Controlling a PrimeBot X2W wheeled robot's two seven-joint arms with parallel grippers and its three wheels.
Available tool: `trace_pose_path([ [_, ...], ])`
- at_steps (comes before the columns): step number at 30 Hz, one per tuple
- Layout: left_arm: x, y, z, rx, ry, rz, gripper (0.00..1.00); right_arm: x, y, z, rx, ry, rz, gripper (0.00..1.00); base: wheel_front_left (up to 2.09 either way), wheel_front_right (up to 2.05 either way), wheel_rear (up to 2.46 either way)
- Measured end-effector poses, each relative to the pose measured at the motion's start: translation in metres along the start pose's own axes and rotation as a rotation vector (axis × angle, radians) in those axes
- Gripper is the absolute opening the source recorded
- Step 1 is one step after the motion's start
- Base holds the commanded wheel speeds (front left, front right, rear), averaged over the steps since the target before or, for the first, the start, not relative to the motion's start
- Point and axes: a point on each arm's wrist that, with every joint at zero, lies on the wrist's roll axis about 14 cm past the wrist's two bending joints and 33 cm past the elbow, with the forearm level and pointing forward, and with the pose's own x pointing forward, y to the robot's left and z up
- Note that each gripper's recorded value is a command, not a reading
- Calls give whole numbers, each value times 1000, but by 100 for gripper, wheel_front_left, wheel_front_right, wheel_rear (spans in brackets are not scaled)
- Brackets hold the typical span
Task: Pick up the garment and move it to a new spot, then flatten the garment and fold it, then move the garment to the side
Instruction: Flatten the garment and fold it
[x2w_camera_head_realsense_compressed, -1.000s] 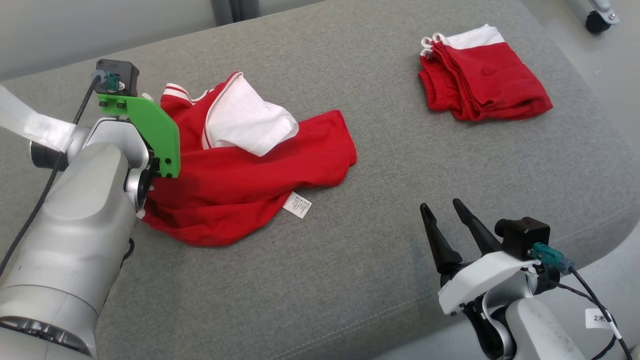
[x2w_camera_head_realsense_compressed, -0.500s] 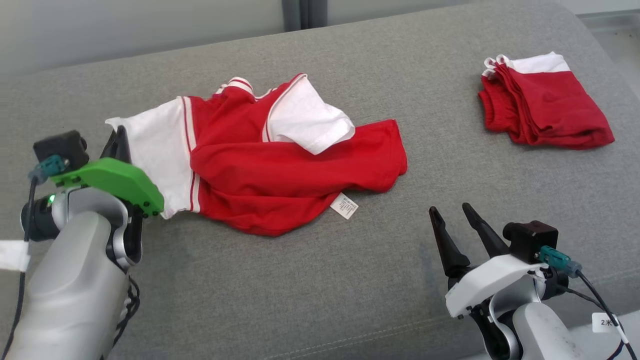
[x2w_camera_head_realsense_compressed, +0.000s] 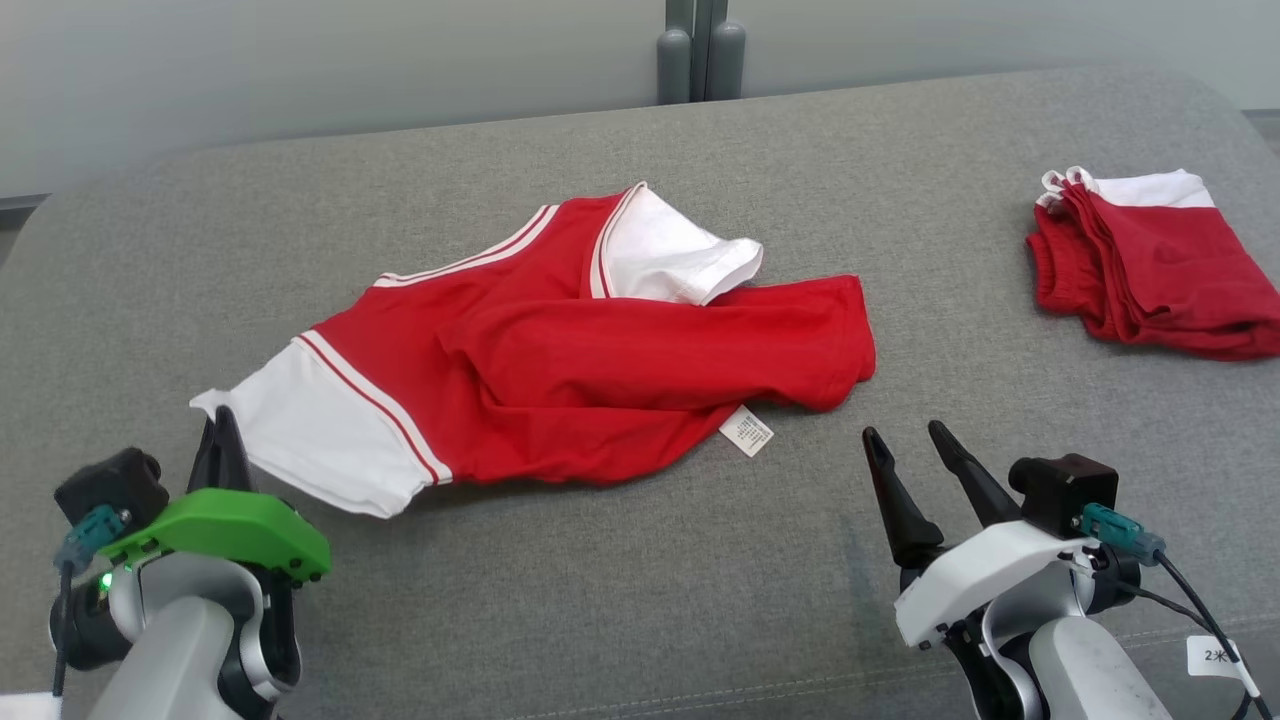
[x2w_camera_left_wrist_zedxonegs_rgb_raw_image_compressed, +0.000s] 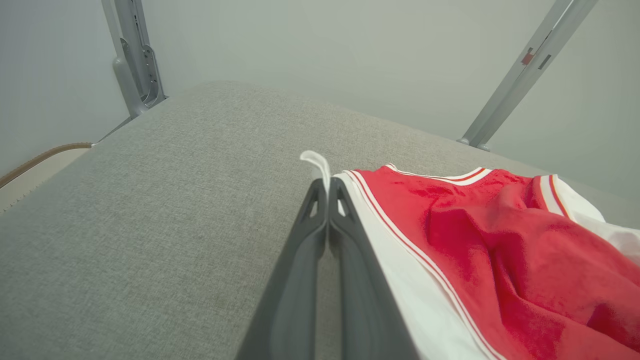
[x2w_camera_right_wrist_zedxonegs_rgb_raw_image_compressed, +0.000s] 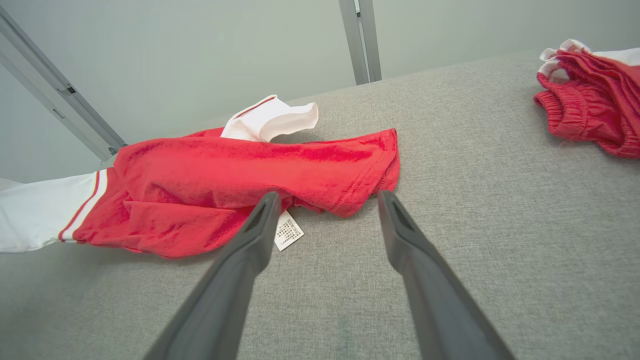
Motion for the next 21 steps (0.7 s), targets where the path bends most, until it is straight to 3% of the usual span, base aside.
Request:
trace_pose_path([
  [4,-19,13,-13,-18,20,51,0,1,5,1,3,-4,14,100,0,0,0],
  [5,-23,16,-15,-20,25,63,13,1,5,2,4,-4,16,100,0,0,0],
  [6,-26,18,-18,-23,31,74,93,1,6,1,4,-4,17,100,0,0,0],
  [7,-29,20,-20,-22,36,83,100,1,6,2,4,-4,18,100,0,0,0],
  [11,-38,24,-24,-54,36,112,100,1,7,3,5,-7,19,100,0,0,0],
  [15,-42,34,-7,-174,-30,171,100,1,7,5,4,-12,20,100,0,0,0],
  [21,-59,46,25,-206,-174,190,100,1,8,6,5,-18,22,100,0,0,0],
])
